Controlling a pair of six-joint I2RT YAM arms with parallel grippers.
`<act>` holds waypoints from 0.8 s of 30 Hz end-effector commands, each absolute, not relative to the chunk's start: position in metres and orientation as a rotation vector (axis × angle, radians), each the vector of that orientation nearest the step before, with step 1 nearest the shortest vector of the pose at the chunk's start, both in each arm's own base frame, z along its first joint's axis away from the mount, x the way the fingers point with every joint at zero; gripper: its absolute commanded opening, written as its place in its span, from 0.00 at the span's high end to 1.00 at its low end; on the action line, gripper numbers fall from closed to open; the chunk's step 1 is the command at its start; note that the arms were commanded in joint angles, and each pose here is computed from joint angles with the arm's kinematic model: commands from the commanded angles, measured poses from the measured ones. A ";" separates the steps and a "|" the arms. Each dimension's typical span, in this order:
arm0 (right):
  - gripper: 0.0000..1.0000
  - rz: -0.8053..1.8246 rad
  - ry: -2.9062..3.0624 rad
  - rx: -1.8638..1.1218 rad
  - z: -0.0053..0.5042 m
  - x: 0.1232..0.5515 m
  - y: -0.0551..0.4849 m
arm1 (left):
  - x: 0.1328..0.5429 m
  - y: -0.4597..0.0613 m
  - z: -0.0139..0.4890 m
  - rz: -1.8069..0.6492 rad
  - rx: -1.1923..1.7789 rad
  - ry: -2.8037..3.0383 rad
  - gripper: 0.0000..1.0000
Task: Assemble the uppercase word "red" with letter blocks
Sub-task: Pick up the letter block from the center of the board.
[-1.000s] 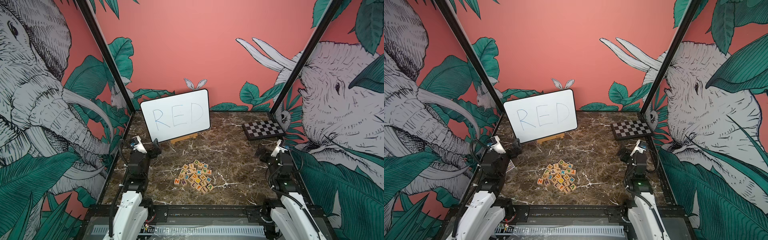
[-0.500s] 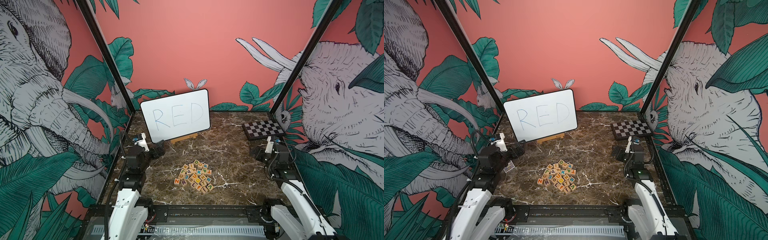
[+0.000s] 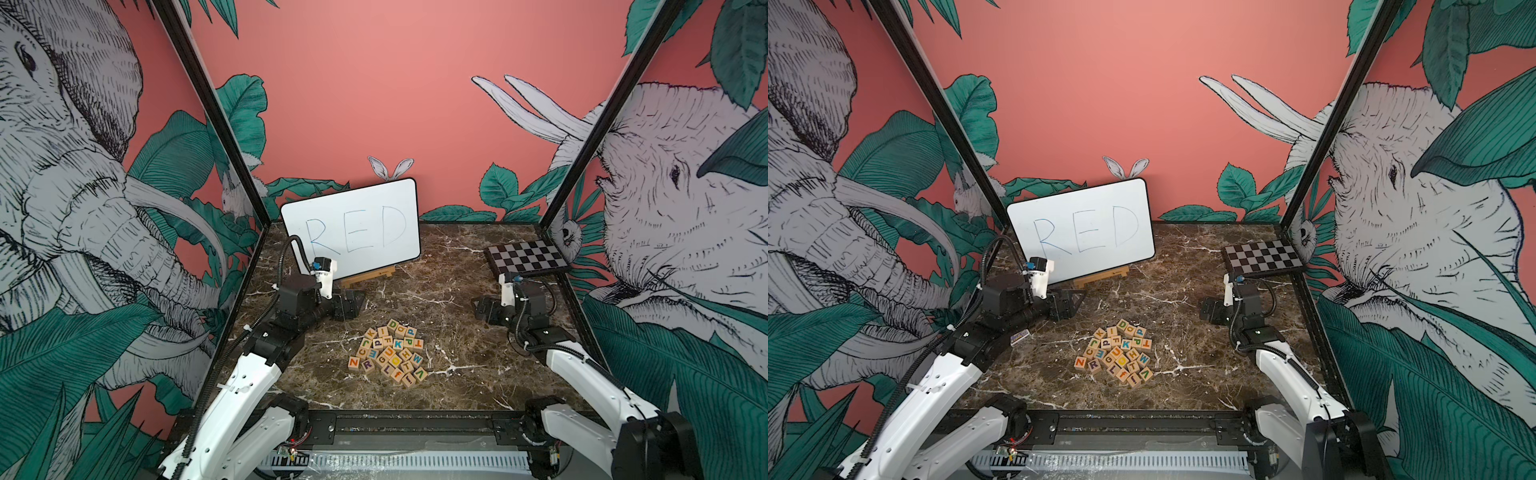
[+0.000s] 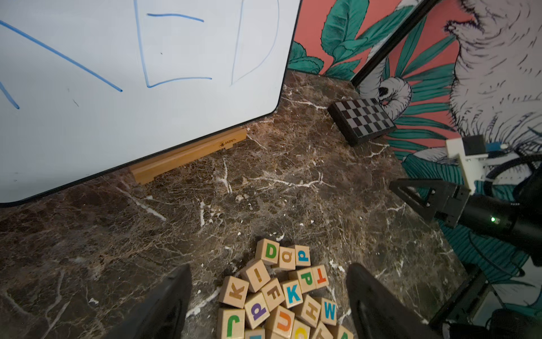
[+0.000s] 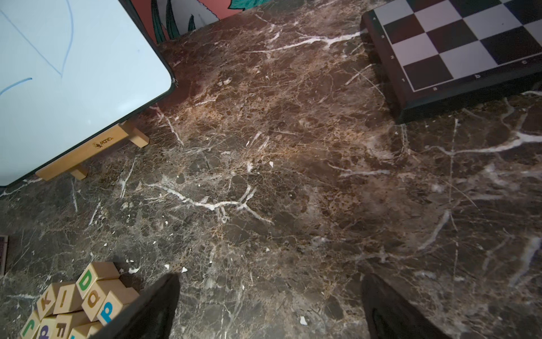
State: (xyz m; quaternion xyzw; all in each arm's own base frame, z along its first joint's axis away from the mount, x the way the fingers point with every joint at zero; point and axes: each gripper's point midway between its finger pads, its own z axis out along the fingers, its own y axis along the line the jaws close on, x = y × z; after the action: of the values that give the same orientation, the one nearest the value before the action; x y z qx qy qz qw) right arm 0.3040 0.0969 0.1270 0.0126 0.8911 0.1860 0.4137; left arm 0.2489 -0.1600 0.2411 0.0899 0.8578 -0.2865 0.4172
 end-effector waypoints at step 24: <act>0.21 0.412 2.154 -0.106 0.123 0.272 0.112 | 0.174 -0.166 0.132 -0.212 0.528 2.701 0.47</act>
State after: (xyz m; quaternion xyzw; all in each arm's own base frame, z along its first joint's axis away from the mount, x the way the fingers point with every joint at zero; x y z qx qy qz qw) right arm 0.2675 0.1127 0.1213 -0.0430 0.8791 0.1748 0.4414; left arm 0.1796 -0.1837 0.1427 0.2242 0.9462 -0.1103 0.2055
